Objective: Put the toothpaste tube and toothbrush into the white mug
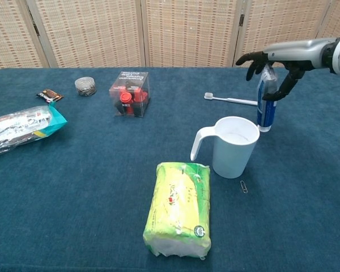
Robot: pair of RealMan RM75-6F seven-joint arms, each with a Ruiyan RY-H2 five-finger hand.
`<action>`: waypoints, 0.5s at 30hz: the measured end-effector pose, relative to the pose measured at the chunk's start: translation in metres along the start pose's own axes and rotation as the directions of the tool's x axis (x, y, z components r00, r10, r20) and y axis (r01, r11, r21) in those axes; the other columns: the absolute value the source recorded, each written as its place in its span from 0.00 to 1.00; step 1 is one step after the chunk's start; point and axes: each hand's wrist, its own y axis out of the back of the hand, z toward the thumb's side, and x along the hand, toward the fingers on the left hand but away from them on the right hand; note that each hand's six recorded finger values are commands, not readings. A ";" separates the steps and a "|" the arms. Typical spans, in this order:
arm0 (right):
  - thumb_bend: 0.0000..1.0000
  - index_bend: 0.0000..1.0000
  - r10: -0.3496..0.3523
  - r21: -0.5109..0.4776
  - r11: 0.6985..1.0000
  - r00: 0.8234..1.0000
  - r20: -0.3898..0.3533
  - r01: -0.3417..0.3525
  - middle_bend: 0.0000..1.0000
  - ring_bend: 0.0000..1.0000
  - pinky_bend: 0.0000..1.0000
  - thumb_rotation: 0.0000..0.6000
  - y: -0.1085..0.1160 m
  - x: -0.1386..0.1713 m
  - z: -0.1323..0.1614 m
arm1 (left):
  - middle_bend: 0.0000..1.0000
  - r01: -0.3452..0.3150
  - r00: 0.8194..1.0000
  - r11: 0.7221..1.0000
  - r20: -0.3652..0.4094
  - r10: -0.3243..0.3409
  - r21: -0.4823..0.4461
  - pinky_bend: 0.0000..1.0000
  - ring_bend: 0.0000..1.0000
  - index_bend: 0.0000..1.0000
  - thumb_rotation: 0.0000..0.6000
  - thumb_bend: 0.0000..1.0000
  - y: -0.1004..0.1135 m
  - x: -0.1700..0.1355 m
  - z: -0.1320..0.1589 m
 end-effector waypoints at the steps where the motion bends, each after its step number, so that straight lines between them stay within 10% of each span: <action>1: 0.22 0.00 -0.007 -0.004 1.000 1.000 -0.001 0.007 0.10 0.09 0.13 1.00 0.001 -0.001 0.001 | 0.05 0.000 1.000 1.000 -0.002 0.000 0.000 0.13 0.04 0.19 1.00 0.31 0.000 0.000 -0.001; 15: 0.21 0.00 -0.008 0.000 1.000 1.000 0.001 0.008 0.11 0.09 0.13 1.00 -0.003 -0.007 0.005 | 0.05 0.008 1.000 1.000 0.004 -0.008 0.005 0.13 0.04 0.19 1.00 0.31 -0.002 0.001 0.001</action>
